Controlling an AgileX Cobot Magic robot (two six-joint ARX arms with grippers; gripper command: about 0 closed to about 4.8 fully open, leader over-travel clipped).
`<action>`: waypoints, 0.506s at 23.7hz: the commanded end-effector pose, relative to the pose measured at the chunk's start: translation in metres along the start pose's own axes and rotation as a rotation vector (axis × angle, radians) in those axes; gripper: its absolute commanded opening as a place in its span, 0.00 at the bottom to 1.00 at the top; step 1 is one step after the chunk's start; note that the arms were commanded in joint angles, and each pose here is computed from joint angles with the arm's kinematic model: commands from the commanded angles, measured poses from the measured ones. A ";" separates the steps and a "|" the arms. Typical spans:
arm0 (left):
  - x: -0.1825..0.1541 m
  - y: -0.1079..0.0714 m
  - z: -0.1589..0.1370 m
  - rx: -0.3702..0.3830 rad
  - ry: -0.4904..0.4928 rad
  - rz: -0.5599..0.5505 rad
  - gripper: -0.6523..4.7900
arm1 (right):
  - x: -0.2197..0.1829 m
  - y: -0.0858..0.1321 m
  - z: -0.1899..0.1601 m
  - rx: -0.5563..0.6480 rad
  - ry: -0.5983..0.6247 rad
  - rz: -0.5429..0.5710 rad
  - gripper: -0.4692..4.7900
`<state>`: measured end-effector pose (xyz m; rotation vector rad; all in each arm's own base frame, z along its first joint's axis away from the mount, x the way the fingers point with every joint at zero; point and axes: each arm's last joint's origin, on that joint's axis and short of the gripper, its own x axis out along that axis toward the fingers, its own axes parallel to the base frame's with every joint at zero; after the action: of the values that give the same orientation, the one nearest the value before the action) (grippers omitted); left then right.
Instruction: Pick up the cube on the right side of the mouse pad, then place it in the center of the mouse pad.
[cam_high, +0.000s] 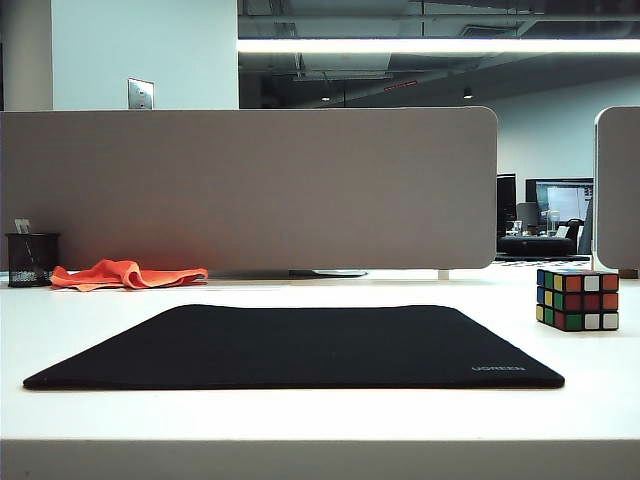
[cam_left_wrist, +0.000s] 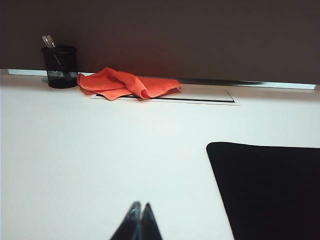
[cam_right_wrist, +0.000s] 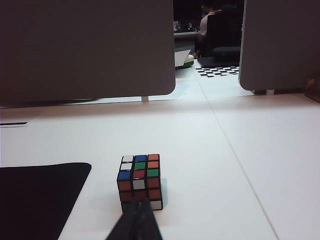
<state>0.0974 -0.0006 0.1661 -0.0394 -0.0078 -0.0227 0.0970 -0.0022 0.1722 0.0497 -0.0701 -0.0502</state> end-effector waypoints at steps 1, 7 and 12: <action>0.000 0.000 0.001 0.002 -0.013 0.000 0.11 | 0.000 0.000 0.003 0.005 -0.021 0.000 0.09; 0.000 0.000 0.001 0.002 -0.013 0.000 0.11 | 0.000 0.000 0.003 0.005 -0.023 0.001 0.09; -0.001 -0.002 0.004 0.003 -0.018 -0.064 0.12 | -0.001 0.001 0.007 0.035 -0.062 0.007 0.09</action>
<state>0.0973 -0.0013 0.1665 -0.0400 -0.0084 -0.0467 0.0969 -0.0016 0.1734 0.0642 -0.0825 -0.0432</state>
